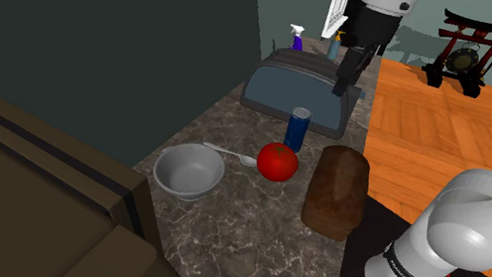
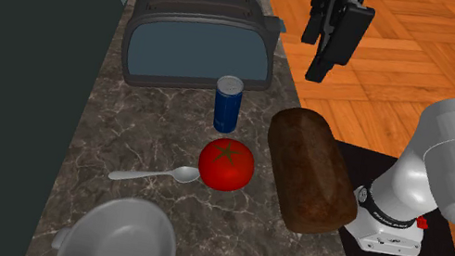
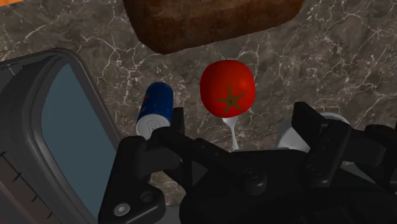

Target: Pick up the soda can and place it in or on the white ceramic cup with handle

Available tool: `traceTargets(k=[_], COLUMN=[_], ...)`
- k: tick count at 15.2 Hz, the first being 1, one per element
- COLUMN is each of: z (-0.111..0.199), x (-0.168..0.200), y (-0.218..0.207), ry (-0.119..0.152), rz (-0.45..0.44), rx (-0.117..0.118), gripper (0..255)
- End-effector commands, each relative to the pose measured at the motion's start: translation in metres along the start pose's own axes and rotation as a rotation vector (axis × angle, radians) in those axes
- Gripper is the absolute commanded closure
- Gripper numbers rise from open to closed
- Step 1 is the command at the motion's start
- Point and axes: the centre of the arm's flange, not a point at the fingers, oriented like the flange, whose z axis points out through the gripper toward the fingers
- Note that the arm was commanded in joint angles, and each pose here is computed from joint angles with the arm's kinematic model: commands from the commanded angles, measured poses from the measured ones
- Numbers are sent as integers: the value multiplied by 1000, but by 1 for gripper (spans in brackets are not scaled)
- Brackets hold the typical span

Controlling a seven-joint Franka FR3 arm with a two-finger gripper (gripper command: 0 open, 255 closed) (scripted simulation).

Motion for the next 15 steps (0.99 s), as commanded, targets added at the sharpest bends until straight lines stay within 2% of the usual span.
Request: traceTargets(k=[1, 15], z=[0, 138], x=[0, 90], y=[0, 89], ry=[0, -69], rz=[0, -160], rx=[0, -33], gripper=[0, 0])
